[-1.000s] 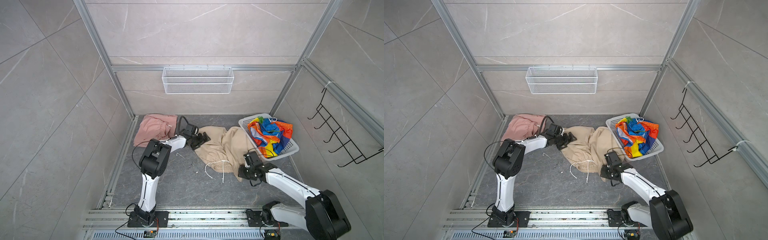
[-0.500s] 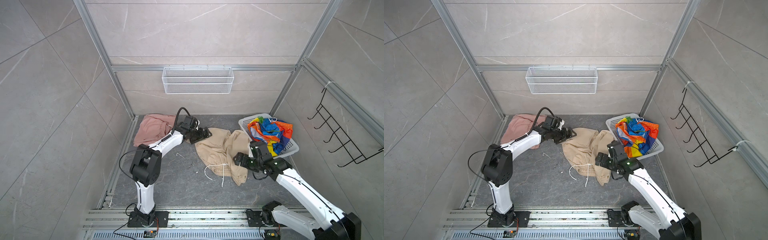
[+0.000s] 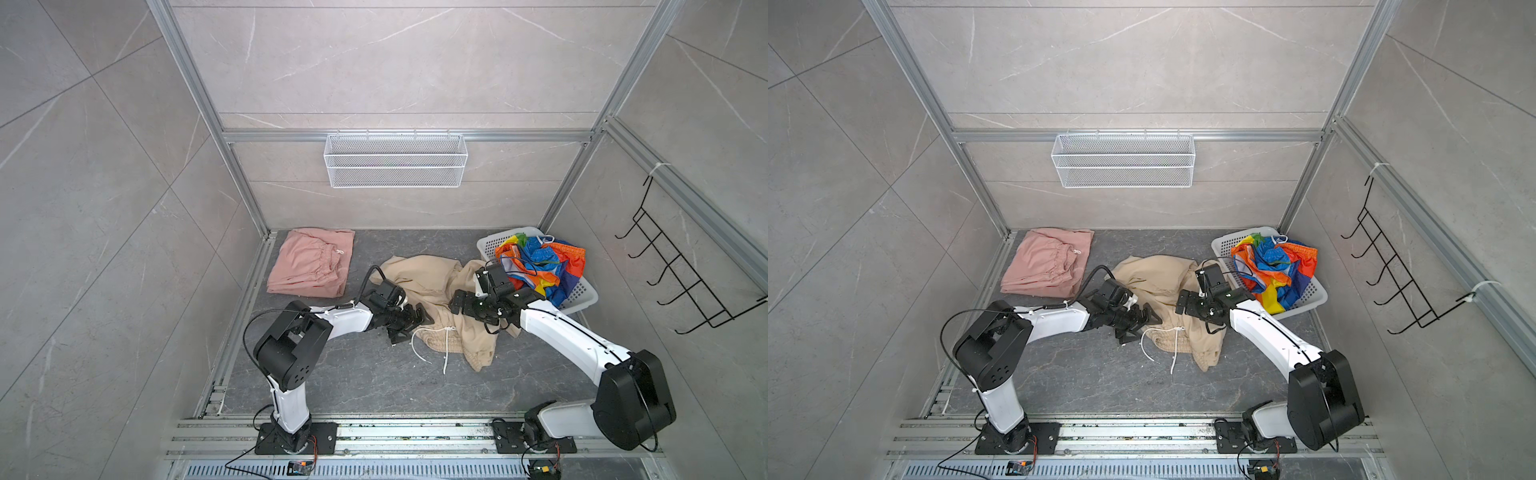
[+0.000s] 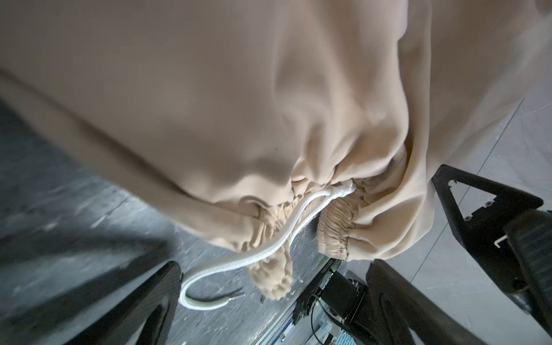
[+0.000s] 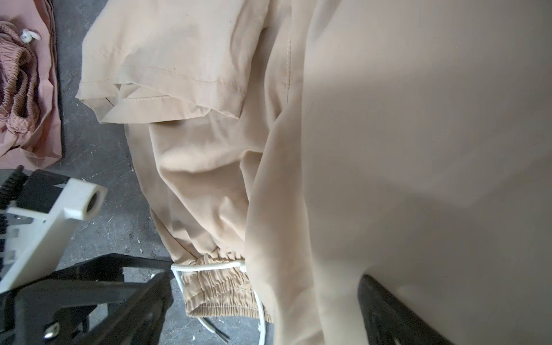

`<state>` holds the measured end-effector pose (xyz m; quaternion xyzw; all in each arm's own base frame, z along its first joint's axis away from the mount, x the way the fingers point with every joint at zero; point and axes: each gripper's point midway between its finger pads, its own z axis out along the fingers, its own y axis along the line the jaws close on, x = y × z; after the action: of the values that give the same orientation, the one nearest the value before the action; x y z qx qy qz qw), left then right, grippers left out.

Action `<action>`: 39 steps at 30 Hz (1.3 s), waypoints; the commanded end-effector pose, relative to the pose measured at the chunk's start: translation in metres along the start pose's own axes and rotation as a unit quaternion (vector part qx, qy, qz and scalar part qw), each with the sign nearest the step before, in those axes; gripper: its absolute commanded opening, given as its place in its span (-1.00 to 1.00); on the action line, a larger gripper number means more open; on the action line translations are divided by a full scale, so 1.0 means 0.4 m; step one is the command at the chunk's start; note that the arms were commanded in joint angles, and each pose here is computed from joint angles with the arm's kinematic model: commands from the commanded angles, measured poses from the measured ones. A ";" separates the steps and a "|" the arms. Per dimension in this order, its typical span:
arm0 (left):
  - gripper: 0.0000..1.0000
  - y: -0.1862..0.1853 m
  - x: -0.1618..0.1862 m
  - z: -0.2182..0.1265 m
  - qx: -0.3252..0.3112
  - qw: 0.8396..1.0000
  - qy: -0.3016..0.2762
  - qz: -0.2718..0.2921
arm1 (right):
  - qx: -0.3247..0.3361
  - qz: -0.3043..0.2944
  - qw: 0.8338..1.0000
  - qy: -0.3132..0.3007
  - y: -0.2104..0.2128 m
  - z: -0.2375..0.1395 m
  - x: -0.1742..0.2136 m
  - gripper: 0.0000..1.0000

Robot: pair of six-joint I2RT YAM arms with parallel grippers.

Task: Fold and stack the shorts

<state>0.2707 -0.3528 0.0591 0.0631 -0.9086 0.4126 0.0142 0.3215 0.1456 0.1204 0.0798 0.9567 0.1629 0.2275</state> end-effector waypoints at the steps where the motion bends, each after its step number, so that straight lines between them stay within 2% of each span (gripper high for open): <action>1: 0.99 -0.045 0.006 0.032 0.027 0.999 0.018 0.002 | 0.006 -0.005 1.000 -0.015 -0.011 0.001 -0.022 0.99; 3: 0.98 -0.040 0.028 0.054 0.017 0.999 0.034 0.010 | 0.010 -0.004 1.000 -0.015 -0.019 0.004 -0.020 0.99; 6: 0.87 -0.016 0.059 0.083 -0.006 0.998 0.053 0.022 | 0.013 -0.002 1.000 -0.017 -0.025 0.007 -0.024 0.99; 9: 0.62 0.014 0.080 0.104 -0.038 0.996 0.068 0.038 | 0.014 -0.002 1.000 -0.020 -0.026 0.007 -0.031 0.99; 11: 0.34 0.030 0.083 0.111 -0.051 0.995 0.069 0.049 | 0.016 -0.002 1.000 -0.023 -0.030 0.006 -0.035 0.98; 14: -0.29 0.061 0.087 0.115 -0.080 0.991 0.080 0.072 | 0.020 0.000 0.999 -0.026 -0.037 0.005 -0.036 0.99; 18: -1.00 0.075 0.064 0.074 -0.125 0.981 0.085 0.123 | 0.031 -0.005 0.999 -0.028 -0.053 0.007 -0.031 0.99; 23: -1.00 0.045 -0.047 -0.065 -0.141 0.977 0.044 0.153 | 0.055 -0.008 0.998 0.004 -0.087 0.059 0.006 0.98; 25: -1.00 0.035 -0.101 -0.140 -0.150 0.975 0.018 0.161 | 0.049 0.002 0.999 0.016 -0.095 0.080 0.034 0.90; 27: -1.00 0.028 -0.154 -0.226 -0.165 0.971 -0.015 0.171 | 0.045 0.013 0.998 0.031 -0.112 0.100 0.077 0.76; 30: -1.00 0.015 -0.213 -0.333 -0.169 0.967 -0.066 0.177 | 0.027 0.042 0.997 0.052 -0.130 0.123 0.150 0.44; 33: -1.00 0.019 -0.255 -0.414 -0.194 0.955 -0.103 0.201 | 0.020 0.054 0.996 0.071 -0.137 0.136 0.235 0.22; 36: -1.00 0.041 -0.263 -0.447 -0.236 0.942 -0.091 0.222 | 0.040 0.037 0.996 0.076 -0.134 0.116 0.267 0.30; 39: -1.00 0.054 -0.254 -0.426 -0.231 0.946 -0.075 0.215 | 0.041 0.022 0.999 0.026 -0.098 0.052 0.180 0.49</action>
<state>0.3786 -0.2084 0.1555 -0.0782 -0.9629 0.2062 -0.1558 0.2546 0.1394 0.0329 0.0929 0.9706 0.1491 0.1643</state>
